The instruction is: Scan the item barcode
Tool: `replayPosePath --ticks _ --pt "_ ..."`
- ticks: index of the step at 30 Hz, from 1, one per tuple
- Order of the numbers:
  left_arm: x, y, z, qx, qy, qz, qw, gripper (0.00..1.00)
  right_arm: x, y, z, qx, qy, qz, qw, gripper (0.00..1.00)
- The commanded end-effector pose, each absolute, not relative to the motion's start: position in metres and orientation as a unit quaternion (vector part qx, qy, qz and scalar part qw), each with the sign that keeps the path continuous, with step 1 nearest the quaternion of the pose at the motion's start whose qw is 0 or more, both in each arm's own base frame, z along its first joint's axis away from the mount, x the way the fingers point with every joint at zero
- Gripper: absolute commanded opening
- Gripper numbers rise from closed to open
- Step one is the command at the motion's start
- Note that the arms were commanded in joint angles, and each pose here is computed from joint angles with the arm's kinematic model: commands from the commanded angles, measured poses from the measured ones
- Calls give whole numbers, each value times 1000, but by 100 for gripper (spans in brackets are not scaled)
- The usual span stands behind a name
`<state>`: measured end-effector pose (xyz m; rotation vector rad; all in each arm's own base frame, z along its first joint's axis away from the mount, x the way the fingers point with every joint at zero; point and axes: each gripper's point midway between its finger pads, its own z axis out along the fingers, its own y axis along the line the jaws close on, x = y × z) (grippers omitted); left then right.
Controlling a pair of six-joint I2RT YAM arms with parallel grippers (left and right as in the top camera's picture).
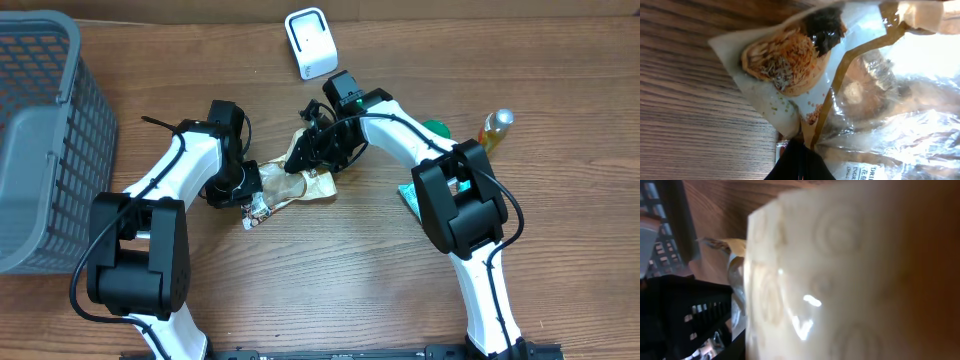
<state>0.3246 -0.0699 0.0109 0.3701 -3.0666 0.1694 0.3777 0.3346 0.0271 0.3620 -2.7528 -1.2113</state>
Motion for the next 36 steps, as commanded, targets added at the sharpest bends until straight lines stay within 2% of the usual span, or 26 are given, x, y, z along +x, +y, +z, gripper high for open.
replayPosePath --ticks 1,13,18,23,29,34,36 --pt "320 -71 10 114 -992 52 28 4 371 338 26 116 -893 -428 79 38" --pt "320 -71 10 114 -992 52 29 4 383 328 33 103 -886 -447 73 29" --pt "321 -72 10 113 -992 56 28 4 385 328 34 104 -885 -448 70 30" --pt "329 -66 20 123 -991 58 22 4 397 333 54 120 -881 -454 46 26" --pt "364 -50 70 112 -991 69 -13 4 407 335 92 190 -871 -453 -15 24" --pt "408 -23 131 117 -986 77 -93 4 417 327 124 243 -871 -417 -91 22" --pt "425 -7 150 131 -980 75 -130 6 427 321 151 263 -872 -386 -144 18"
